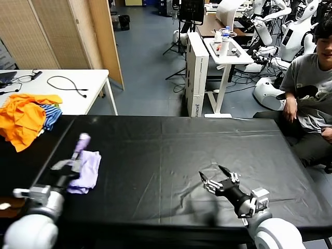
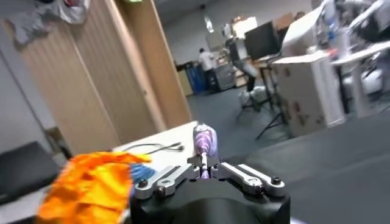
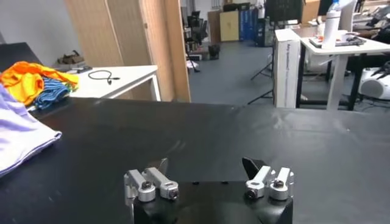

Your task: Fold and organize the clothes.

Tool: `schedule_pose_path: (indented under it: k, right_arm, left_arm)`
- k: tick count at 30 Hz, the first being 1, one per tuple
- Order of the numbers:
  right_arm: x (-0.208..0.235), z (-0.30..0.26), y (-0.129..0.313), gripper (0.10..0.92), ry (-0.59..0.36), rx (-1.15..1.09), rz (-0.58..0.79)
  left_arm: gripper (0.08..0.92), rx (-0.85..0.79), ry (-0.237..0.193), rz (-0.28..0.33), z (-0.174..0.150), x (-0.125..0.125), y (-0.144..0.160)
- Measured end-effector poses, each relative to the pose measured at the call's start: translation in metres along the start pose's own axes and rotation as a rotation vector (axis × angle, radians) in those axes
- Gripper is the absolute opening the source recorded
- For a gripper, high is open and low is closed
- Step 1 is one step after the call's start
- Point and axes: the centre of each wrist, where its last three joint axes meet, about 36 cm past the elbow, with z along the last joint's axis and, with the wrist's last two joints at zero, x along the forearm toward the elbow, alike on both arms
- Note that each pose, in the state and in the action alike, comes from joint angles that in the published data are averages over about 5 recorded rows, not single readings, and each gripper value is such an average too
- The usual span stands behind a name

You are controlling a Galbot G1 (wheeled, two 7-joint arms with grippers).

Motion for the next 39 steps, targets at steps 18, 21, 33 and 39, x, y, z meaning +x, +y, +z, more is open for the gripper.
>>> schedule_pose_path:
  k: [18,21,33,39]
  right_arm:
    - [-0.013,0.001,-0.006,0.907,0.031,-0.079,-0.058]
    - [-0.018,0.002,-0.007,0.907,0.046,-0.113,-0.087]
    - [-0.046,0.007,0.009,0.907,0.194,-0.37,-0.224]
    - [-0.072,0.013,0.03,0.907,0.21,-0.415,-0.279]
  left_arm:
    - [0.313,0.23,0.065,0.266,0.045,-0.014,-0.162]
    - [0.494,0.239,0.057,0.295,0.046,-0.01,-0.17]
    - [0.905,0.194,-0.085,0.25,0.031,-0.019,-0.138]
    - [0.907,0.128,-0.115,0.204,0.028,-0.017,-0.113]
